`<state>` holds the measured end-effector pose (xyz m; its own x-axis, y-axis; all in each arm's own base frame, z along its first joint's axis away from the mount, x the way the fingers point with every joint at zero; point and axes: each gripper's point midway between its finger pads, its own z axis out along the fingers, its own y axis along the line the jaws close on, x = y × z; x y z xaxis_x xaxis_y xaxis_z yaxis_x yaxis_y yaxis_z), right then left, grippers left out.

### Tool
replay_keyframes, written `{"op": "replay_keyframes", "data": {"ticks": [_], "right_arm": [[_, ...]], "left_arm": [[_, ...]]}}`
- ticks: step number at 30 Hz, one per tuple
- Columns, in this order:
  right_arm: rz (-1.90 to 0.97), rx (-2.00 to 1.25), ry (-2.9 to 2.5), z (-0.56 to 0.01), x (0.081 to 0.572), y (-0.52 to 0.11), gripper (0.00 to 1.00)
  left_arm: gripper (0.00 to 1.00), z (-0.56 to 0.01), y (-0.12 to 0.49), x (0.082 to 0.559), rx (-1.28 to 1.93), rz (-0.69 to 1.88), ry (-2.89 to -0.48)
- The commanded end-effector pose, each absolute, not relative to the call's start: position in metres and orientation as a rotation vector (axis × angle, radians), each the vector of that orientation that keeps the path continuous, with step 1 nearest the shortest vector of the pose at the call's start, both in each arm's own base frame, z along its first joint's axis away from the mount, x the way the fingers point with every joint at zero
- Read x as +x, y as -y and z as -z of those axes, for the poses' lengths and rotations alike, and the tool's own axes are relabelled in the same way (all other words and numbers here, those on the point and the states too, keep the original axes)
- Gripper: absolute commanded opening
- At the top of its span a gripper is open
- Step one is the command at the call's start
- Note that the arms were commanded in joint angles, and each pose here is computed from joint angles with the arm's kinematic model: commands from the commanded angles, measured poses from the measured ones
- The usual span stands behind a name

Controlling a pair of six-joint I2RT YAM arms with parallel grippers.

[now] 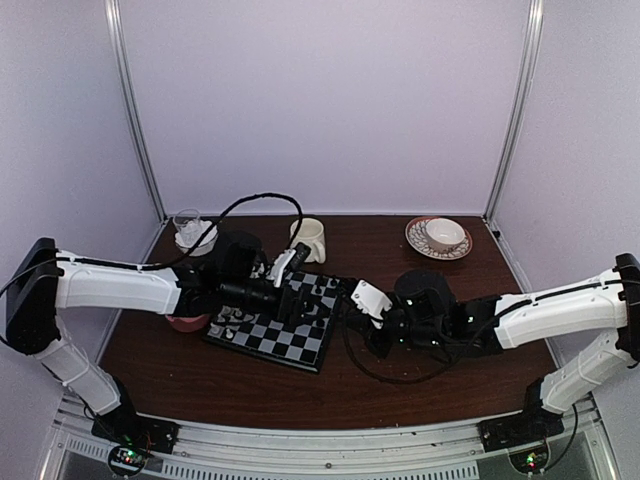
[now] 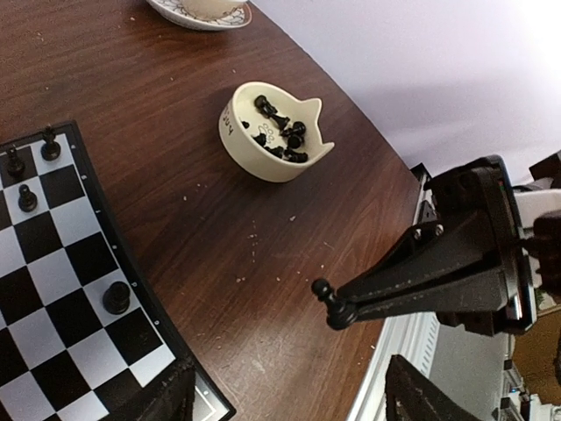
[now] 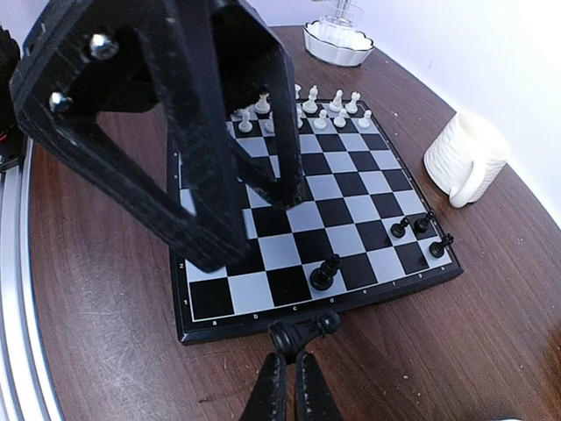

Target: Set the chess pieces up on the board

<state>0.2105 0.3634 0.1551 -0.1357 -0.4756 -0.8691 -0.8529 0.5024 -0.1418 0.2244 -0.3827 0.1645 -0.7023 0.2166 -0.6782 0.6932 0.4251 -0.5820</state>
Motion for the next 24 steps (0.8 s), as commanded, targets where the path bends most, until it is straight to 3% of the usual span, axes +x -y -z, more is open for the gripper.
{"op": "replay_keyframes", "data": {"ticks": [1,12,24], "right_arm": [[-0.479,-1.123,-1.743,-0.161,0.210,-0.369,0.03],[-0.454,-1.148,-1.732,-0.161,0.206,-0.371,0.03],[-0.435,-1.174,-1.712,-0.161,0.200,-0.375,0.03]], "left_arm": [[0.74,-0.168,0.399,0.226,0.675,1.381,-2.249],[0.71,-0.173,0.414,0.227,0.506,1.550,-2.337],[0.59,-0.171,0.426,0.228,0.396,1.708,-2.333]]}}
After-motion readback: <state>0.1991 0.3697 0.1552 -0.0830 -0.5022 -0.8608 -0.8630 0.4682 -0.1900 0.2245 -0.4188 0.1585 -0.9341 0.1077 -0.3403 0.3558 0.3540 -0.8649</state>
